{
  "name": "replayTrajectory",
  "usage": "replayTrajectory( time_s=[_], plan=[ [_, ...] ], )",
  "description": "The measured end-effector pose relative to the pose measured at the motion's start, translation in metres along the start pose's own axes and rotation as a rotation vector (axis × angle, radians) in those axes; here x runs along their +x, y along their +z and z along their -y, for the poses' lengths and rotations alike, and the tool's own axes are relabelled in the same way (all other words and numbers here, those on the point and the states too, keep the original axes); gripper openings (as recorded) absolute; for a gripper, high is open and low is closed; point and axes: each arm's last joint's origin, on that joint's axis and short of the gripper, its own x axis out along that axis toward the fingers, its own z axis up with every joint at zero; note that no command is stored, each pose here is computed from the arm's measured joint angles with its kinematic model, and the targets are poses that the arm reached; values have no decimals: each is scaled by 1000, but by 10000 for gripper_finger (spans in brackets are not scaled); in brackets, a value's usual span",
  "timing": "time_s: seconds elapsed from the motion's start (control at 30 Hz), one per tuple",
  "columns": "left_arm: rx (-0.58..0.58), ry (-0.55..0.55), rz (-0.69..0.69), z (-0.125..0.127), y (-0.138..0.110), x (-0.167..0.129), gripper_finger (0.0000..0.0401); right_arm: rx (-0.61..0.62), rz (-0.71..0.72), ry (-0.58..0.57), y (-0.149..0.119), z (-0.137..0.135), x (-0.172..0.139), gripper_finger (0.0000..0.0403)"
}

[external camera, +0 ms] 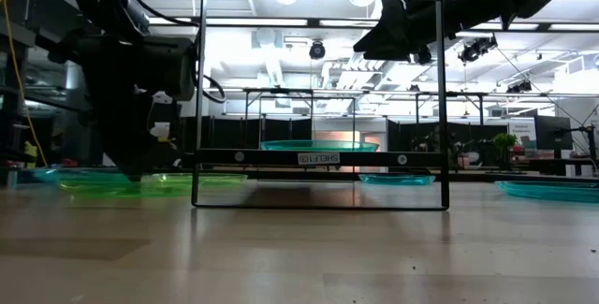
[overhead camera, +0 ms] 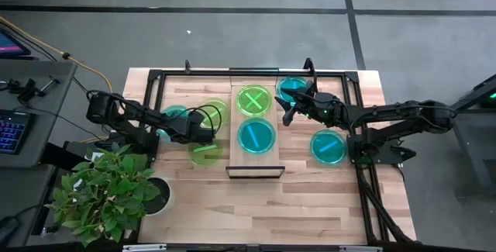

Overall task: Place and stack plates onto a shelf
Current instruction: Stack the middle blue plate on top of the blue plate on the shelf

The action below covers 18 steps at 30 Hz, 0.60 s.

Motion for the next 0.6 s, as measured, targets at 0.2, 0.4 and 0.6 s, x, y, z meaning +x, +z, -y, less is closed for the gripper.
replayTrajectory(
  time_s=[0.2,0.4,0.6],
  plan=[
    [25,-2,2,-1,1,-2,4,0,0,0,0,0,0,184],
    [33,-28,21,-11,8,-18,1,0,0,0,0,0,0,184],
    [36,-28,96,-26,23,-55,1,0,0,0,0,0,0,184]
  ],
)
